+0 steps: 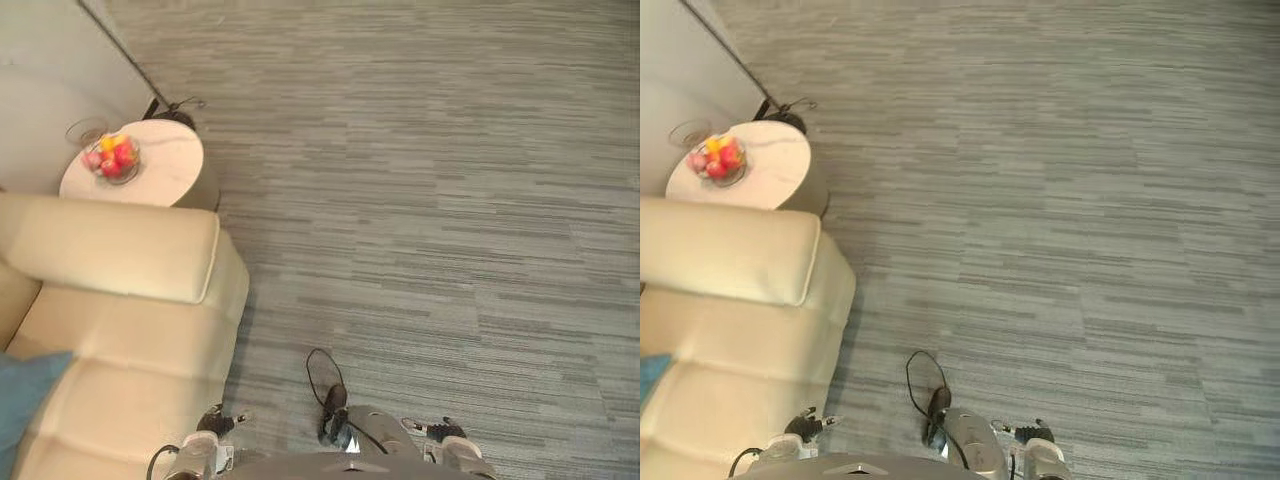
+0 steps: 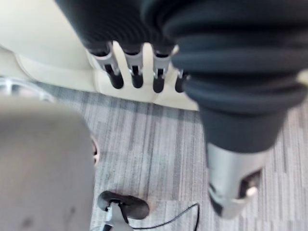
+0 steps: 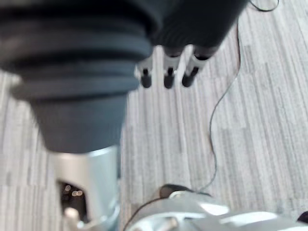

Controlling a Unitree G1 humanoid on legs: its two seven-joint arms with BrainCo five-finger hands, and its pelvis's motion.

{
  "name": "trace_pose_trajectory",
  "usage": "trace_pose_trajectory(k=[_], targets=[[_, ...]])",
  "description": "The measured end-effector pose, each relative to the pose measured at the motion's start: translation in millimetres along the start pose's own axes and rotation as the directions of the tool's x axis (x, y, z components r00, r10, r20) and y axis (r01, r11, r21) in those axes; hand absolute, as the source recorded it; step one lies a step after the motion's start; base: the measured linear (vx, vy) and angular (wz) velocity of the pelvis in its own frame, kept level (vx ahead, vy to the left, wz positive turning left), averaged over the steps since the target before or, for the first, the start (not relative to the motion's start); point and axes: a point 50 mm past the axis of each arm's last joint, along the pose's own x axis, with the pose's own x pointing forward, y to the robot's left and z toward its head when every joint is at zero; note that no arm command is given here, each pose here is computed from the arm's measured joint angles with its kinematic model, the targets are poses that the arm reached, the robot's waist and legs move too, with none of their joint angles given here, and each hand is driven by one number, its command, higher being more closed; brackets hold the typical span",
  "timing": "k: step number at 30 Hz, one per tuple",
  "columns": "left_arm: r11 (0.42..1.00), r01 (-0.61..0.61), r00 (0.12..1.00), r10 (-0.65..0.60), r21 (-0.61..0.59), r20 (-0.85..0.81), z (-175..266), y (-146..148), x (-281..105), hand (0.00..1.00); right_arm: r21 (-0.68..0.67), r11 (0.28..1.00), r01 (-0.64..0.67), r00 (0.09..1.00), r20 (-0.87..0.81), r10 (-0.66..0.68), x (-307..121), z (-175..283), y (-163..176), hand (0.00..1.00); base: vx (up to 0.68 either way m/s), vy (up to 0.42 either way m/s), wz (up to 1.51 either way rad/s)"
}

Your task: Pick up cushions and gather them together orderly.

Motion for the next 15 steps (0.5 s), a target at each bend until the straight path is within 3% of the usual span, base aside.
trace_pose_trajectory(k=[8, 15], targets=[[0.998, 0.007, 0.996, -0.001, -0.061, 0.09, 21, -5, 0, 0.0, 0.027, 0.999, 0.019, 0.999, -0.026, -0.018, -2, -10, -4, 0.0, 0.14, 0.106, -0.93], [0.997, -0.002, 0.995, 0.009, -0.079, 0.1, 23, -2, 0, 0.0, 0.062, 0.998, 0.012, 1.0, -0.023, -0.011, -5, -13, 3, 0.0, 0.26, 0.238, -0.88]])
